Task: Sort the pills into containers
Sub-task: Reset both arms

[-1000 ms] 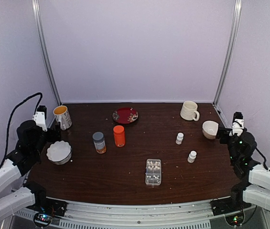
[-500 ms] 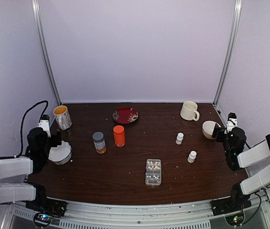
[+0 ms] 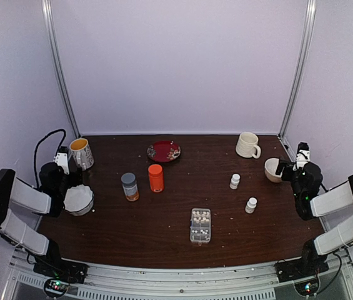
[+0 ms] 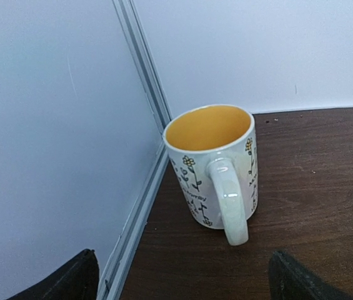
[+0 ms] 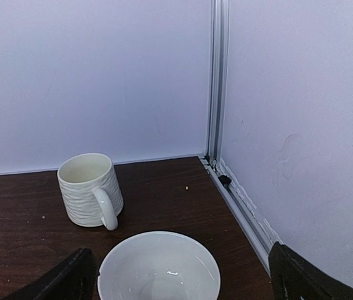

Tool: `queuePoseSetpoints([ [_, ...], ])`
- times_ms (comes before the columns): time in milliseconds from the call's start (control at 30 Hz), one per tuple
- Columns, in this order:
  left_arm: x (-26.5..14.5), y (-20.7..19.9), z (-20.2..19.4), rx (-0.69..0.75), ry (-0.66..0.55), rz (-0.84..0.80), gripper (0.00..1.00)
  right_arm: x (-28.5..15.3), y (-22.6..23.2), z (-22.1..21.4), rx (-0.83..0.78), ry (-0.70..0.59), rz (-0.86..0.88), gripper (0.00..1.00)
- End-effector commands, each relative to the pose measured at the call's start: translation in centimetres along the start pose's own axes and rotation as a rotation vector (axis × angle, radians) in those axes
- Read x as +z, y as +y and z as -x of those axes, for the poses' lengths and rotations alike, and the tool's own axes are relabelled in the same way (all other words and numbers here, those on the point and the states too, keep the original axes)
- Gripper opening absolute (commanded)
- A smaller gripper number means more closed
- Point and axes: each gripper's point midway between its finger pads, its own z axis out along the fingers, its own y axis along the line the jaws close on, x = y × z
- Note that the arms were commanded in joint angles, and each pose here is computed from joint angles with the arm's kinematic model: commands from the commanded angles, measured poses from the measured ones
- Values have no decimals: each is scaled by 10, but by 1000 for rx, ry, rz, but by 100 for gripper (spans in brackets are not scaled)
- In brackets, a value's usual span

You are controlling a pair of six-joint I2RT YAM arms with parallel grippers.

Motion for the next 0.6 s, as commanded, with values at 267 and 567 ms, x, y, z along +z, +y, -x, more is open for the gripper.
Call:
queuePoseSetpoints([
  [267,5,-6,34,-28,-116,-59,97,4,4,11,-2,-29,21,100],
  [567,6,-7,34,-26,-115,-62,97,4,4,11,-2,-29,21,100],
])
